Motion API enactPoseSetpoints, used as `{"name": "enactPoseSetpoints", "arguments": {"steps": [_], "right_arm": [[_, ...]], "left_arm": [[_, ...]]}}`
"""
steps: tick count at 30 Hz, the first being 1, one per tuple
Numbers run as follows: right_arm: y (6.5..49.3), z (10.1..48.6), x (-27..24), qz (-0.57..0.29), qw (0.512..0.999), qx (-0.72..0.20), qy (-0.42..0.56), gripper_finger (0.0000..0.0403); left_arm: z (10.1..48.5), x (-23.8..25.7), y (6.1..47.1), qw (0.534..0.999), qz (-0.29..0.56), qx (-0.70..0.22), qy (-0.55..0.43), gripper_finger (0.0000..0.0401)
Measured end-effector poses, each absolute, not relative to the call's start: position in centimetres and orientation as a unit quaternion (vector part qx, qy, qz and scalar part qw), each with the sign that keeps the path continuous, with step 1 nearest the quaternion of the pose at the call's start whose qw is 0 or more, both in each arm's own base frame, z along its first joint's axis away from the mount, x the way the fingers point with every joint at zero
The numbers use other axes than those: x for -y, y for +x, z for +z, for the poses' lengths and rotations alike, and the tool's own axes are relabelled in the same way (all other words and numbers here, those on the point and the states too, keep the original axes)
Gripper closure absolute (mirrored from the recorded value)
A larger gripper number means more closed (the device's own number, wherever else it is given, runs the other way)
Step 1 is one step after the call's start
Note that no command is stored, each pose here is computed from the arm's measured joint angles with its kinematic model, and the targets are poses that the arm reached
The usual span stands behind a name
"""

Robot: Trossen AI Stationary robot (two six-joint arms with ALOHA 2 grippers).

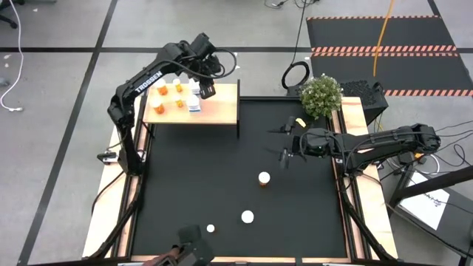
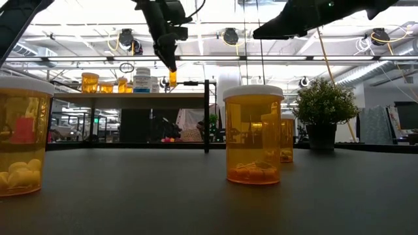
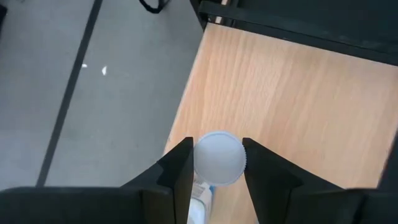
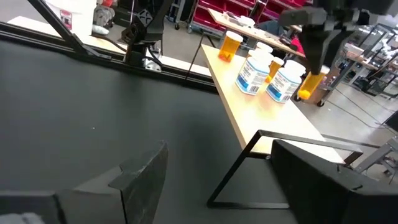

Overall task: Pick and place medicine bottles onto shelf by color
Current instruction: Put the small orange pill bottle on the shelf

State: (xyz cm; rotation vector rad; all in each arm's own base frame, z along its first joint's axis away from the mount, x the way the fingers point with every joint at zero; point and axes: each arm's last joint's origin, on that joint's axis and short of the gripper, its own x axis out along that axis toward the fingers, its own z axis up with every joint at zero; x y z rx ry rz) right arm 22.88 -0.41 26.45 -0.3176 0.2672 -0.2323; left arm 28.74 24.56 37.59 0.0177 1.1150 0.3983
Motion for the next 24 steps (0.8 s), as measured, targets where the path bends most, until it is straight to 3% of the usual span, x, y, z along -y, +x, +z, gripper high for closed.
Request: {"name": "enactPoseSetpoints", "arguments": {"steps": [24], "right_arm": [[23.0,27.0,0.8,-0.125,0.970,-0.109,-0.176,0.0122]], "left_arm": [[34.8,-27.1,29.4,0.816,0.184,-0.548,-0.005,0.0272]]}}
